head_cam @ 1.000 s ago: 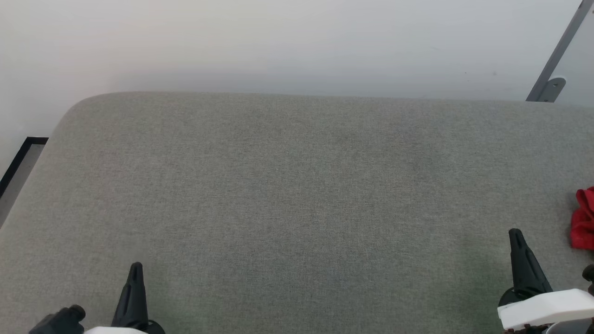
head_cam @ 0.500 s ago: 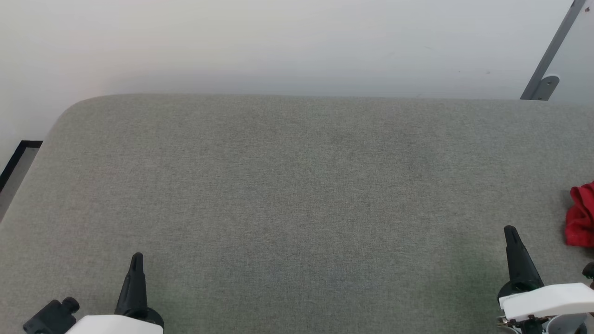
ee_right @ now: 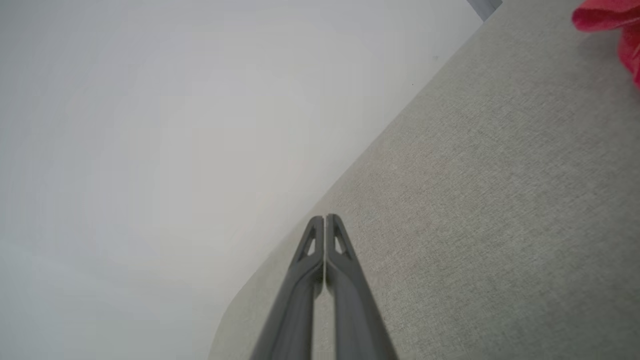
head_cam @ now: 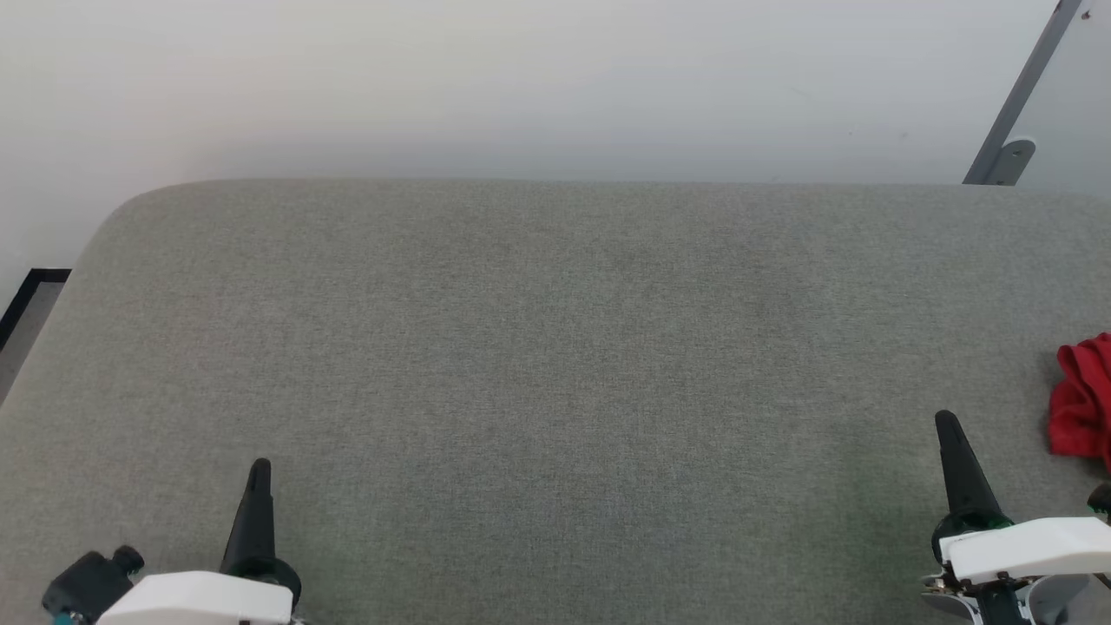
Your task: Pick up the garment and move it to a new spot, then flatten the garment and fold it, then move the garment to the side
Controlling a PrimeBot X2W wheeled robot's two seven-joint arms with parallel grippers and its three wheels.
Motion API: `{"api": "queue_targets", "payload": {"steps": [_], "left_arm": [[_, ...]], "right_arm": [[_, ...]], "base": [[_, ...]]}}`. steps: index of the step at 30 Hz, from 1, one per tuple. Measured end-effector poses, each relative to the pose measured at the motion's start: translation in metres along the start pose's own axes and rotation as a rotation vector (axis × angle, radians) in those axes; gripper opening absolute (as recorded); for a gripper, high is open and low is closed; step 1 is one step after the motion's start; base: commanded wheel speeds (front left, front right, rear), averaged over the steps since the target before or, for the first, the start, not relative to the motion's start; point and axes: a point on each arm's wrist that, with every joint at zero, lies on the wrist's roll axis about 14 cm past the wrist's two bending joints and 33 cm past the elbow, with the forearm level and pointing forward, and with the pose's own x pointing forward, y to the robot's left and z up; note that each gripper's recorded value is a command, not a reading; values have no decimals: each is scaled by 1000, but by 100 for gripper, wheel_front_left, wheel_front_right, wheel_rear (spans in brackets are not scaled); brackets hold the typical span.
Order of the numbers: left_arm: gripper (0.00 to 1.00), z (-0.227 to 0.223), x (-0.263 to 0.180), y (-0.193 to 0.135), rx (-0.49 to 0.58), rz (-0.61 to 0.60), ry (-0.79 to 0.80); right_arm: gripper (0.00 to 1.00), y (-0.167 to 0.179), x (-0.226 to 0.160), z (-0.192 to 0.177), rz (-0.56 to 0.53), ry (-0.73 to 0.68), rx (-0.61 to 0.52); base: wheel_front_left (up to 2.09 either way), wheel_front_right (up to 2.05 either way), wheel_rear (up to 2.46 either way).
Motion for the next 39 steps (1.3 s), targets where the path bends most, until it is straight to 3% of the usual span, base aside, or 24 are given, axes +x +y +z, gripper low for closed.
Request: {"api": "queue_targets", "payload": {"steps": [39], "left_arm": [[0,-6,22,-23,-364,-52,54]], "right_arm": [[0,3,3,3,5,-5,360]], "base": [[0,0,0]]}}
